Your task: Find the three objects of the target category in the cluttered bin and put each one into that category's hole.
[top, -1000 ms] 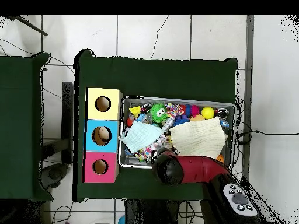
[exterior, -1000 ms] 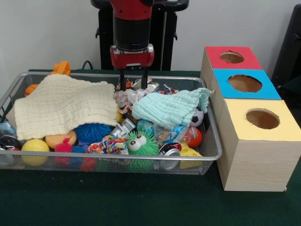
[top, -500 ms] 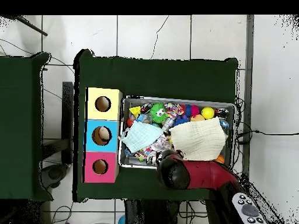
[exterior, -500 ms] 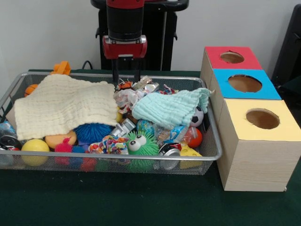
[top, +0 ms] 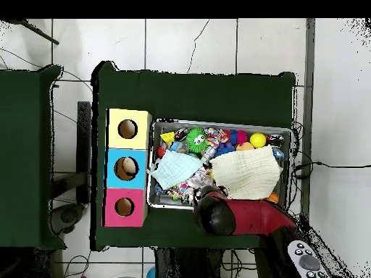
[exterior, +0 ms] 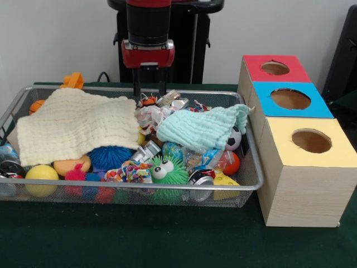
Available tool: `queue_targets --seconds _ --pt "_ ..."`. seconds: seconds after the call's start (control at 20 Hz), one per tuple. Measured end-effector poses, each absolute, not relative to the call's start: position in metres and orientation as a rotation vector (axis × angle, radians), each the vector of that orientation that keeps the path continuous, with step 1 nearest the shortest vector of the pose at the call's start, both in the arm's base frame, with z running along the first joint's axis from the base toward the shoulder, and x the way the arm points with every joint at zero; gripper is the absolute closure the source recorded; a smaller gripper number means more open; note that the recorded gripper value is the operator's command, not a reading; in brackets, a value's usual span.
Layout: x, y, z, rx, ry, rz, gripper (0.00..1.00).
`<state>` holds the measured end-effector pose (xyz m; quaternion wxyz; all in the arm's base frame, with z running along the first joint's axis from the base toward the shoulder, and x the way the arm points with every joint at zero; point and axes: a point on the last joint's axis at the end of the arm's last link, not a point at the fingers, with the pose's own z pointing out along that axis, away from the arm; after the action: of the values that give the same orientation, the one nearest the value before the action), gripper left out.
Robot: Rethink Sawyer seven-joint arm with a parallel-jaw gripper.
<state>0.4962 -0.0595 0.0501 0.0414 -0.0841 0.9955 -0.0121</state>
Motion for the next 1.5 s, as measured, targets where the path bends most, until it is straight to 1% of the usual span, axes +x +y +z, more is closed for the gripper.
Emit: queue_targets --seconds 0.45,1.0,1.5 --pt "0.496 -0.040 0.049 -0.318 3.044 -0.042 0.00" --pt "0.489 -0.032 0.035 -0.317 3.024 -0.004 0.00" --pt "0.483 -0.040 0.035 -0.296 3.029 -0.001 0.00"
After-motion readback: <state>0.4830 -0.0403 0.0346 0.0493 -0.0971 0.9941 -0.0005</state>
